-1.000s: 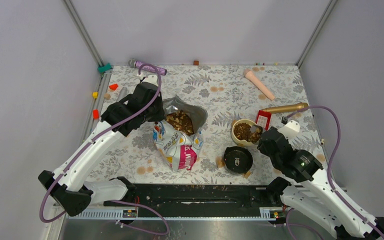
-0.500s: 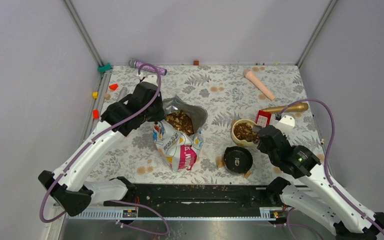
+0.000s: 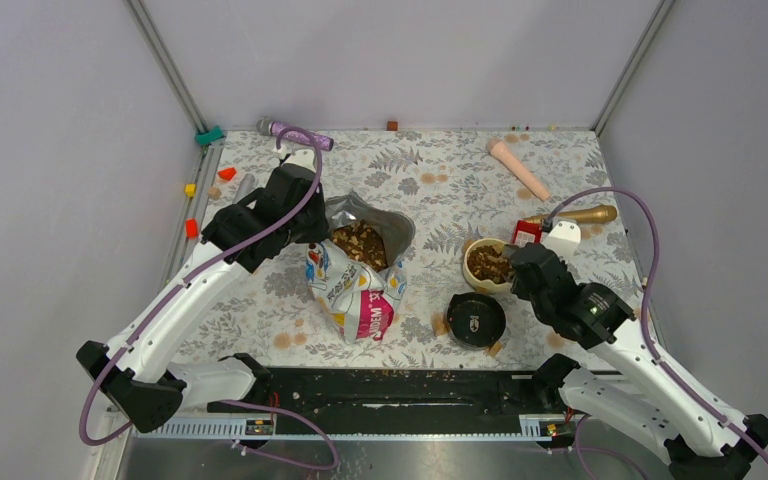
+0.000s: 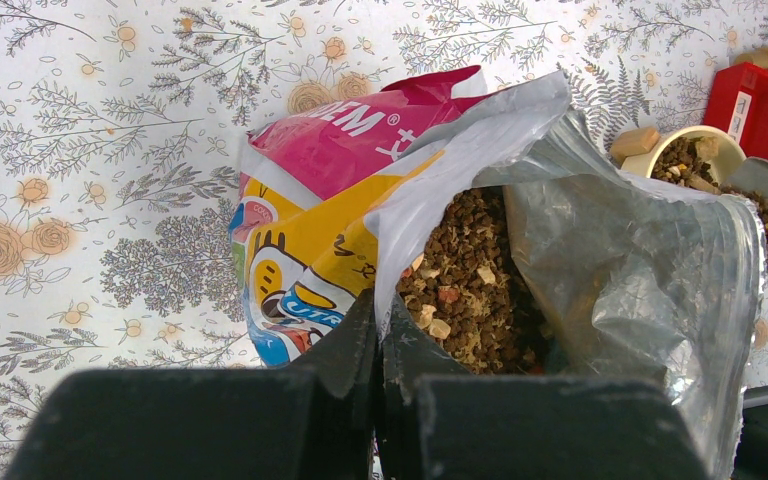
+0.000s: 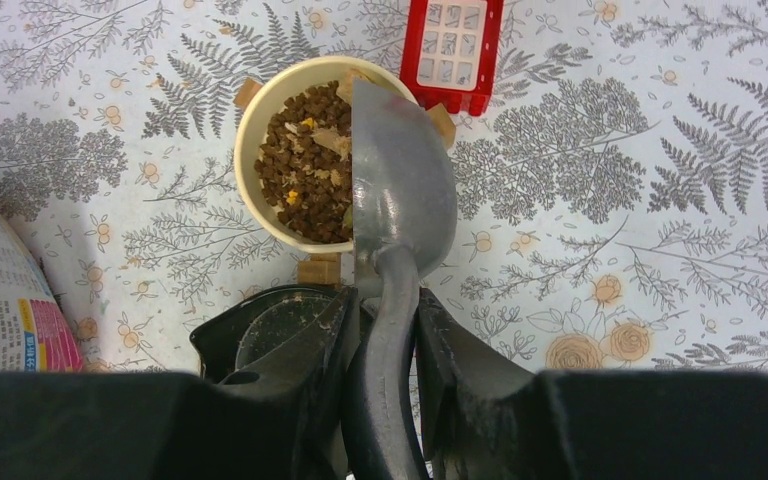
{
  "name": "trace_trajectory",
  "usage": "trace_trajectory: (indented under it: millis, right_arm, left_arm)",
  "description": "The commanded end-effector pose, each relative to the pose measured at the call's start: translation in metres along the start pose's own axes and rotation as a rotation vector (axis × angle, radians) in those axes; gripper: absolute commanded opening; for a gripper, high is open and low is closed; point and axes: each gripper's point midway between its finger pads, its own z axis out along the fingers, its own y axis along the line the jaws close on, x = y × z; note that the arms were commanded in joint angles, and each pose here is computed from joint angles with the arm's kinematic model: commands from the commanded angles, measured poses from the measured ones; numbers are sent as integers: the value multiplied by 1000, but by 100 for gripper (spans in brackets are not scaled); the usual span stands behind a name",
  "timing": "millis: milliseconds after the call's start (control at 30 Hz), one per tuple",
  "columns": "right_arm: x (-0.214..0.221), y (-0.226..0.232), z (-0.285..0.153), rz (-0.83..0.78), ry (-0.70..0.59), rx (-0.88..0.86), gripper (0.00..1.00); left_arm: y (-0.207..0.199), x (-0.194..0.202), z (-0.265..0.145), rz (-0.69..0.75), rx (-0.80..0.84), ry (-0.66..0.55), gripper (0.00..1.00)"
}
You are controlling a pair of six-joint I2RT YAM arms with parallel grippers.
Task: Serve the pet food
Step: Pour the pet food into the pet food bowl.
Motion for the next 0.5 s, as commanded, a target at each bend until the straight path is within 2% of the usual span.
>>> trace_trajectory:
  millis: [0,467]
  right_arm:
    - [-33,13,-9,7,-93,-62,0]
    - [-20,25,-6,-281,4,-137,0]
  left_arm:
    - [1,-7,1,4,-3,-24,0]
    - [-2,-10,-9,-12,33,-35,0]
